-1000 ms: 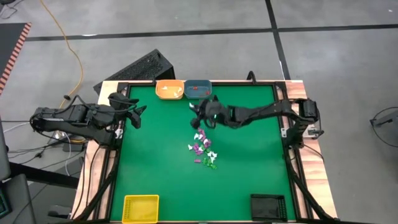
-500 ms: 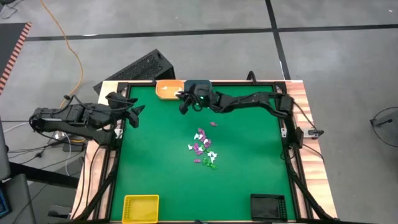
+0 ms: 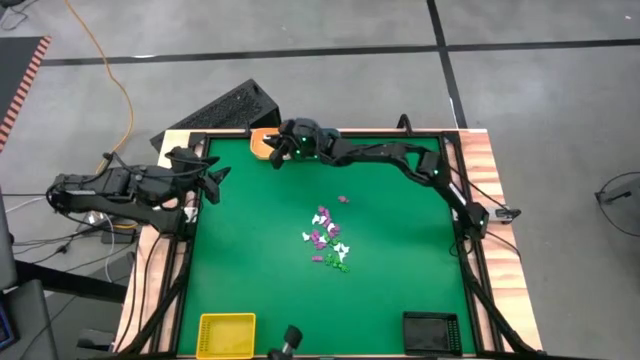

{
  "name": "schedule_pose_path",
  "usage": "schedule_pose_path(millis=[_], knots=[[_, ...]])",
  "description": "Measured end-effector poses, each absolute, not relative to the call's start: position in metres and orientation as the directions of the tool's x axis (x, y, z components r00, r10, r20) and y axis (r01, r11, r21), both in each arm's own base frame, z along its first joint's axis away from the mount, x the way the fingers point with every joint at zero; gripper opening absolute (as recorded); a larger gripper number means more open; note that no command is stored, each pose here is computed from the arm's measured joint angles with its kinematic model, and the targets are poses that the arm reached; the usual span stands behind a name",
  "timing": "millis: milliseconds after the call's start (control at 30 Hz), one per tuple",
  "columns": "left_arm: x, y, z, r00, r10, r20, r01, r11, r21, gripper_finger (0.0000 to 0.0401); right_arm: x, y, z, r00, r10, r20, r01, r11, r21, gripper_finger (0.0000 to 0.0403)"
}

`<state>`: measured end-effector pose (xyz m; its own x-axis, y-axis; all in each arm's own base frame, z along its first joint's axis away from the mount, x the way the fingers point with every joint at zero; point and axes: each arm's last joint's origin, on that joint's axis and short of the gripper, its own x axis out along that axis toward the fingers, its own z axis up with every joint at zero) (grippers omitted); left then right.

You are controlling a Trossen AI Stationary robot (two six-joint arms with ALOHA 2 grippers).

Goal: Sort Halloween decoration
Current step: Put the white ghost into the orange bin

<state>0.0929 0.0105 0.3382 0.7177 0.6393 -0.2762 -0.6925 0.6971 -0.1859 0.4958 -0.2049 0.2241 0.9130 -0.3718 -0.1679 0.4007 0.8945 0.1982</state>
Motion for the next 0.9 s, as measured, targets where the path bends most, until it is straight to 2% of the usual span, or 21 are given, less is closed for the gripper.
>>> schedule_pose_path(millis=[200,333,500,900], knots=[[0.092,0.011,0.338,0.717,0.639,-0.276,-0.692,0.698,-0.183,0.0231,0.49,-0.216,0.209,0.85,-0.427,-0.31,0.492,0.853,0.175,0.0024],[0.092,0.011,0.338,0.717,0.64,-0.276,-0.692,0.701,-0.172,0.0231,0.485,-0.222,0.201,0.796,-0.467,-0.385,0.557,0.814,0.164,0.004],[0.092,0.011,0.338,0.715,0.643,-0.275,-0.695,0.699,-0.171,0.0231,0.48,-0.227,0.198,0.758,-0.496,-0.424,0.609,0.771,0.186,0.0071],[0.092,0.011,0.338,0.713,0.646,-0.274,-0.697,0.697,-0.17,0.0231,0.48,-0.227,0.201,0.765,-0.489,-0.419,0.597,0.782,0.178,0.0121]])
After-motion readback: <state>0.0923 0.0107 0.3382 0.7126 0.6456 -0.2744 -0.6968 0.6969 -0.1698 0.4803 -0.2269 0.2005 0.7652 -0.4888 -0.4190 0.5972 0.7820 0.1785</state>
